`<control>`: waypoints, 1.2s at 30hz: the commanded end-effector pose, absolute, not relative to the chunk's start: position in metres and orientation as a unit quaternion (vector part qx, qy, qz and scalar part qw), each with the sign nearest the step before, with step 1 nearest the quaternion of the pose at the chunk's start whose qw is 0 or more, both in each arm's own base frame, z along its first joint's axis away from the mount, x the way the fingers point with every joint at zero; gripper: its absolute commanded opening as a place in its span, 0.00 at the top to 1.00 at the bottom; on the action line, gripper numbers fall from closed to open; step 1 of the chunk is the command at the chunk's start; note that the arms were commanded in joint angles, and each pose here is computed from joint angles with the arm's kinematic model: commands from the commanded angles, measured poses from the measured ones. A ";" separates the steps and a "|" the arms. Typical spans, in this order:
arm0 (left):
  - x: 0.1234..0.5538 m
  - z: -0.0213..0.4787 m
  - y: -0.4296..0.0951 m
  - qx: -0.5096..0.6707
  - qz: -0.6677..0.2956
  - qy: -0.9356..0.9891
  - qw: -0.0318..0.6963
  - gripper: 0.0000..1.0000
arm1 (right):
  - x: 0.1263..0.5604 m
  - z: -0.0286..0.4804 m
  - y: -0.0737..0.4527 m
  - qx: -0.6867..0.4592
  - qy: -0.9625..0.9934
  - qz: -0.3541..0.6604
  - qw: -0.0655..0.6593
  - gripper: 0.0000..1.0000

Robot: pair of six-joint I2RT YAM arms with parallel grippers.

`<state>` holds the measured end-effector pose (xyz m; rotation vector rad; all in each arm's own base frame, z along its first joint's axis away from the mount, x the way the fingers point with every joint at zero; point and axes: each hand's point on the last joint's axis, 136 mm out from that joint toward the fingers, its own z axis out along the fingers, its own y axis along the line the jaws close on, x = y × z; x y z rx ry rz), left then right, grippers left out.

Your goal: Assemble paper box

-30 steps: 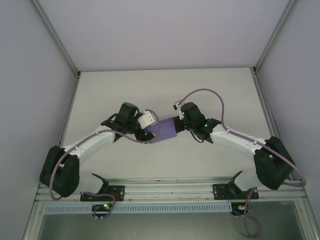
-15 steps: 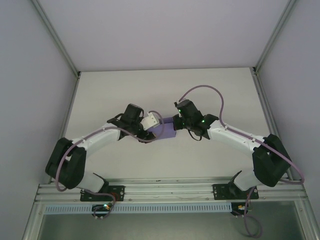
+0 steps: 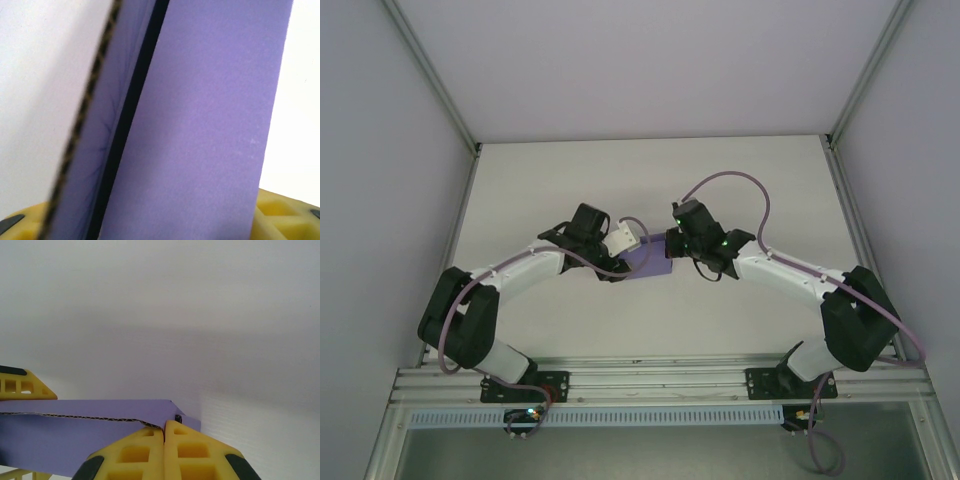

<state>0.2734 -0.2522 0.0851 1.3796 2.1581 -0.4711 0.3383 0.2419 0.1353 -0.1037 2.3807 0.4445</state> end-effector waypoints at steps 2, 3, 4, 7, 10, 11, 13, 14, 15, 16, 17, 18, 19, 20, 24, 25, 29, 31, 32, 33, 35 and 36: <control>0.279 0.098 -0.256 0.507 -0.177 0.789 0.298 0.43 | 0.301 0.076 0.231 -0.104 0.942 0.132 0.290 1.00; 0.280 0.099 -0.255 0.506 -0.176 0.790 0.299 0.43 | 0.300 0.074 0.229 -0.110 0.940 0.129 0.295 1.00; 0.280 0.099 -0.255 0.505 -0.176 0.791 0.299 0.43 | 0.299 0.074 0.228 -0.120 0.936 0.130 0.304 1.00; 0.279 0.101 -0.254 0.502 -0.176 0.792 0.298 0.39 | 0.296 0.076 0.228 -0.130 0.926 0.143 0.323 1.00; 0.279 0.108 -0.255 0.500 -0.178 0.790 0.306 0.33 | 0.300 0.082 0.230 -0.124 0.925 0.145 0.327 1.00; 0.279 0.111 -0.255 0.499 -0.178 0.790 0.307 0.29 | 0.302 0.085 0.231 -0.121 0.926 0.142 0.327 1.00; 0.278 0.118 -0.254 0.496 -0.176 0.791 0.313 0.13 | 0.306 0.092 0.231 -0.112 0.929 0.135 0.326 1.00; 0.279 0.123 -0.253 0.491 -0.172 0.791 0.320 0.05 | 0.307 0.095 0.230 -0.109 0.931 0.131 0.322 1.00; 0.279 0.128 -0.251 0.486 -0.169 0.793 0.328 0.00 | 0.308 0.098 0.228 -0.100 0.936 0.123 0.315 1.00; 0.278 0.133 -0.250 0.481 -0.166 0.793 0.336 0.00 | 0.308 0.098 0.227 -0.097 0.939 0.117 0.307 1.00; 0.279 0.138 -0.248 0.472 -0.161 0.796 0.344 0.00 | 0.307 0.098 0.227 -0.094 0.942 0.113 0.302 1.00; 0.281 0.145 -0.244 0.456 -0.151 0.802 0.355 0.00 | 0.307 0.096 0.224 -0.087 0.945 0.106 0.296 1.00; 0.284 0.150 -0.240 0.436 -0.141 0.811 0.364 0.00 | 0.307 0.095 0.223 -0.084 0.948 0.101 0.291 1.00; 0.287 0.157 -0.234 0.413 -0.132 0.820 0.373 0.00 | 0.307 0.093 0.222 -0.082 0.950 0.095 0.286 1.00; 0.287 0.171 -0.206 0.310 -0.106 0.867 0.375 0.00 | 0.310 0.094 0.221 -0.072 0.955 0.064 0.282 1.00; 0.284 0.172 -0.201 0.291 -0.105 0.876 0.370 0.01 | 0.310 0.095 0.222 -0.068 0.956 0.059 0.281 1.00; 0.272 0.169 -0.194 0.265 -0.111 0.893 0.346 0.10 | 0.312 0.101 0.226 -0.066 0.957 0.040 0.281 1.00; 0.270 0.169 -0.196 0.265 -0.110 0.896 0.340 0.18 | 0.312 0.102 0.227 -0.066 0.958 0.032 0.277 1.00; 0.271 0.168 -0.197 0.264 -0.110 0.897 0.338 0.22 | 0.313 0.103 0.228 -0.063 0.959 0.028 0.277 1.00; 0.271 0.168 -0.198 0.265 -0.111 0.897 0.337 0.26 | 0.313 0.103 0.230 -0.066 0.959 0.026 0.276 1.00; 0.273 0.164 -0.200 0.266 -0.108 0.898 0.333 0.35 | 0.312 0.103 0.235 -0.070 0.958 0.024 0.276 1.00; 0.275 0.162 -0.201 0.266 -0.105 0.899 0.331 0.41 | 0.312 0.103 0.236 -0.070 0.958 0.023 0.277 1.00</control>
